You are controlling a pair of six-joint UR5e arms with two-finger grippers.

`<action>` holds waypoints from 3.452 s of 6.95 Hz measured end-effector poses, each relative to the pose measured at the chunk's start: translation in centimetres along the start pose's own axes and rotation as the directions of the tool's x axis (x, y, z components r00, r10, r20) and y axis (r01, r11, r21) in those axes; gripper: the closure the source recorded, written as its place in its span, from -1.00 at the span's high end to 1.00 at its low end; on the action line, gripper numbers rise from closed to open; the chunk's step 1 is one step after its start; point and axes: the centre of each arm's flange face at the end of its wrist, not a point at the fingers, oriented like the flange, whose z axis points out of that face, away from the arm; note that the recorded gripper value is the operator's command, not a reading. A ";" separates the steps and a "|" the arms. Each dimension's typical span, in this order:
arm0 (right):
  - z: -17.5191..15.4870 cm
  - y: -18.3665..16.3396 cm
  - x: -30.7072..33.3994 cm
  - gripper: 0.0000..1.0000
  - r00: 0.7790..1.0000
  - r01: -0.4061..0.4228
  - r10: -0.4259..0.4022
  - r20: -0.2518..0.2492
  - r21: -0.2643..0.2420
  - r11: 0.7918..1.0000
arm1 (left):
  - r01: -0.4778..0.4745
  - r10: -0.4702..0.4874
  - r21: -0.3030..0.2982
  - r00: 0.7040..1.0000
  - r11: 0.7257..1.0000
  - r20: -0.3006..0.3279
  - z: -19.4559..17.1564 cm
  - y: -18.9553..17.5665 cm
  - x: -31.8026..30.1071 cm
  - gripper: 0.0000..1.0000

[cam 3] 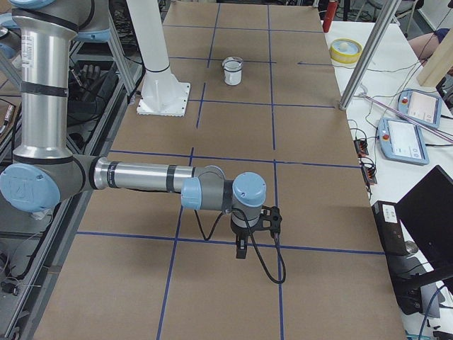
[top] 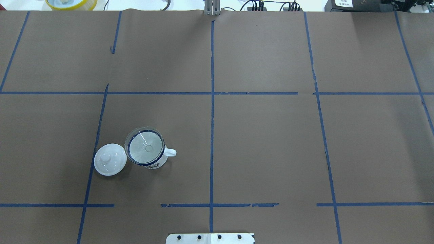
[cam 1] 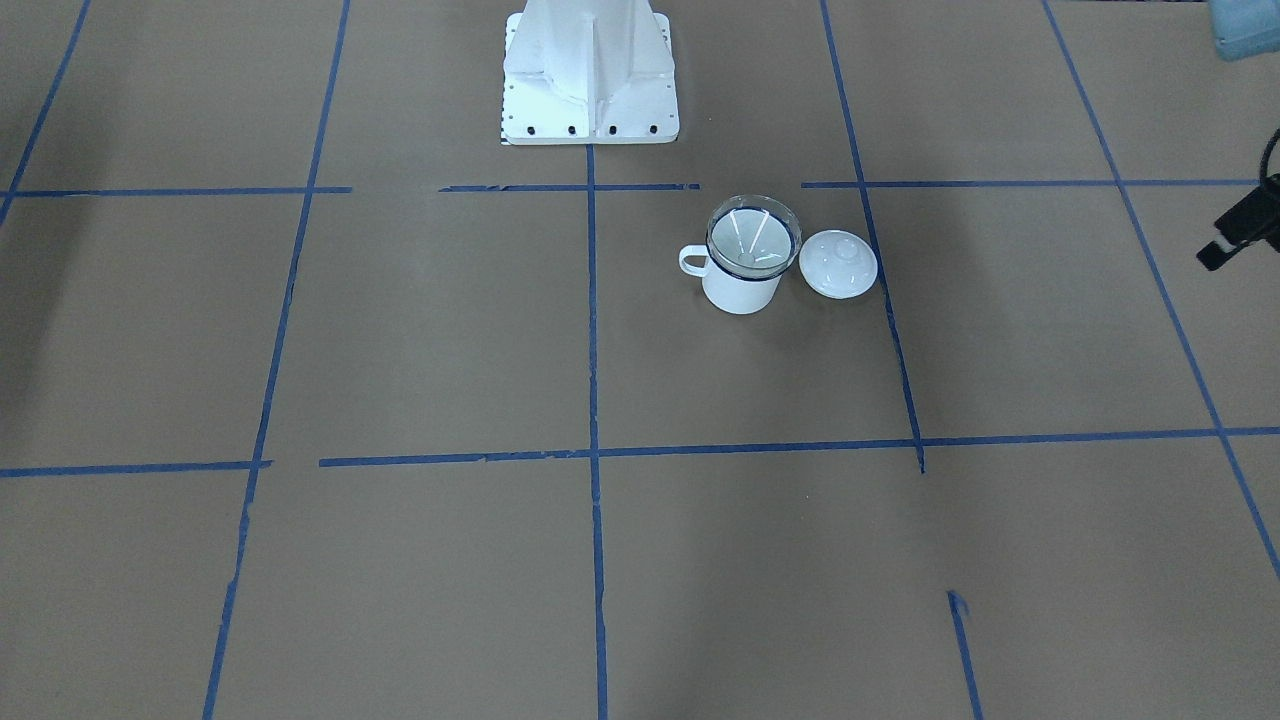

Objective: Remove funnel from cup

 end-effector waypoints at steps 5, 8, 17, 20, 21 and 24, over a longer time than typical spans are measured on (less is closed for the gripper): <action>0.0 0.0 0.0 1.00 1.000 0.000 0.000 0.000 0.000 1.000 | 0.339 -0.334 -0.066 0.939 0.939 0.078 6.7 12.5 26.9 0.93; 0.0 0.0 0.0 1.00 1.000 0.000 0.000 0.000 0.000 1.000 | 0.403 -0.393 -0.043 0.908 0.914 0.148 11.3 17.8 33.5 0.85; 0.0 0.0 0.0 1.00 1.000 0.000 0.000 0.000 0.000 1.000 | 0.492 -0.472 -0.046 0.854 0.869 0.219 18.6 20.7 35.0 -1.00; 0.0 0.0 0.0 1.00 1.000 0.000 0.000 0.000 0.000 1.000 | 0.494 -0.474 -0.050 0.855 0.868 0.212 18.0 21.1 35.3 -1.00; 0.0 0.0 0.0 1.00 1.000 0.000 0.000 0.000 0.000 1.000 | 0.502 -0.482 -0.046 0.849 0.864 0.217 17.6 21.3 35.4 -1.00; 0.0 0.0 0.0 1.00 1.000 0.000 0.000 0.000 0.000 1.000 | 0.524 -0.505 -0.010 0.825 0.851 0.255 12.0 22.8 36.0 -1.00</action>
